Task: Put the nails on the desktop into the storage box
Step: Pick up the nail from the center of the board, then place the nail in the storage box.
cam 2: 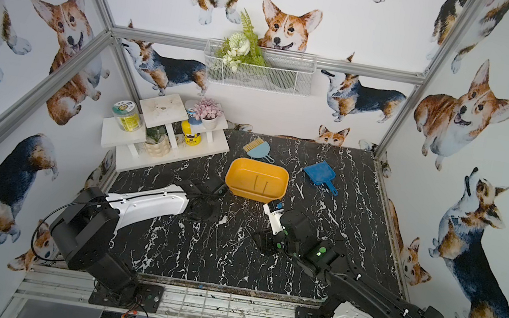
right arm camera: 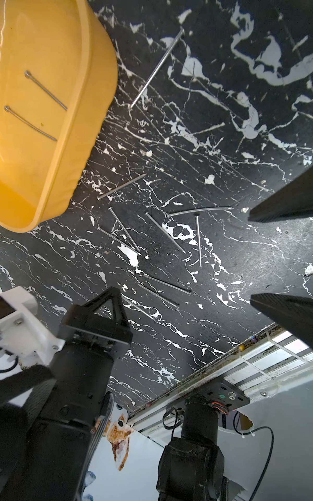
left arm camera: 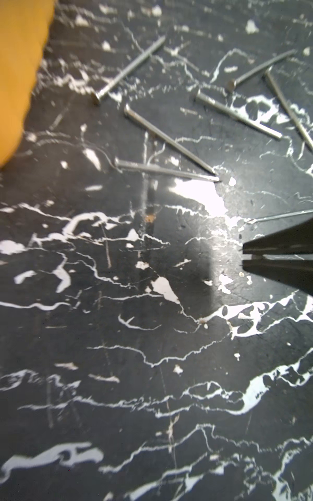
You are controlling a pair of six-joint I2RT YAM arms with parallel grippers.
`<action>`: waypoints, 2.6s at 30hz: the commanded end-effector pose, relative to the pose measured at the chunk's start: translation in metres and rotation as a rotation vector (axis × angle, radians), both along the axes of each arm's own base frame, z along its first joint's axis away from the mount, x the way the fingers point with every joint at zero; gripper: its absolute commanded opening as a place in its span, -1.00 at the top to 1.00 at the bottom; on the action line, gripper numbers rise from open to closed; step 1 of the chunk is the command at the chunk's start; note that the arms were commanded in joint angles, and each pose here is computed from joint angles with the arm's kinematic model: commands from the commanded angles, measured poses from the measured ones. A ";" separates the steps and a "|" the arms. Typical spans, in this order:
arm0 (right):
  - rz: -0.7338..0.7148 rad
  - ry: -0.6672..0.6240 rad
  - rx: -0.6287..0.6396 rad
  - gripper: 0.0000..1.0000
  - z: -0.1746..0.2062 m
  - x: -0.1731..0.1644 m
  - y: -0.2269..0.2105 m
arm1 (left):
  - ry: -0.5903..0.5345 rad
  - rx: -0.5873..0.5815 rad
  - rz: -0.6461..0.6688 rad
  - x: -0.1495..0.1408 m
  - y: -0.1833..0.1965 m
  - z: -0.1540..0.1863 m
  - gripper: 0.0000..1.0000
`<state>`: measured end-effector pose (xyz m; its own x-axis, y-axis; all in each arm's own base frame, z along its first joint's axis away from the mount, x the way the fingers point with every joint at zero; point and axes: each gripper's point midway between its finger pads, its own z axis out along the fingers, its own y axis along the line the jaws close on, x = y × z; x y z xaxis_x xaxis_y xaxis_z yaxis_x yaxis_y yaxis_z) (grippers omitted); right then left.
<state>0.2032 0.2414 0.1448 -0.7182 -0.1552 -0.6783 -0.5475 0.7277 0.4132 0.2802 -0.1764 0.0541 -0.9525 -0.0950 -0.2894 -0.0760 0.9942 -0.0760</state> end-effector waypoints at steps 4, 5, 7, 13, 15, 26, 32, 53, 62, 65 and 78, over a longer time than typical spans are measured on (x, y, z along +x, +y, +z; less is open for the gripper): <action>-0.012 -0.048 0.006 0.03 0.010 0.007 0.000 | -0.039 -0.002 -0.041 0.018 -0.005 0.037 1.00; -0.016 -0.051 0.003 0.03 0.011 0.009 -0.001 | -0.052 -0.010 -0.045 0.023 -0.007 0.046 1.00; -0.021 -0.054 0.001 0.03 0.013 0.012 -0.003 | -0.079 -0.026 -0.049 0.036 -0.012 0.063 1.00; -0.044 -0.076 -0.007 0.02 0.024 0.027 -0.012 | -0.142 -0.060 -0.087 0.080 -0.037 0.106 1.00; -0.047 -0.083 -0.014 0.02 0.027 0.032 -0.014 | -0.158 -0.071 -0.098 0.097 -0.048 0.115 1.00; -0.099 -0.082 0.009 0.02 0.042 0.054 -0.030 | -0.175 -0.092 -0.131 0.176 -0.097 0.103 1.00; -0.109 -0.078 0.000 0.02 0.042 0.056 -0.035 | -0.161 -0.087 -0.117 0.203 -0.100 0.079 1.00; -0.112 -0.067 -0.018 0.02 0.035 0.055 -0.041 | -0.225 -0.088 -0.105 0.200 -0.093 0.109 0.05; -0.102 -0.079 -0.015 0.02 0.043 0.054 -0.040 | -0.295 -0.142 -0.078 0.148 -0.066 0.153 0.00; -0.096 -0.080 -0.012 0.02 0.045 0.054 -0.040 | -0.296 -0.141 -0.063 0.122 -0.047 0.152 -0.01; -0.071 -0.051 0.018 0.01 0.041 0.052 -0.031 | -0.243 -0.176 0.017 0.022 0.011 0.117 -0.21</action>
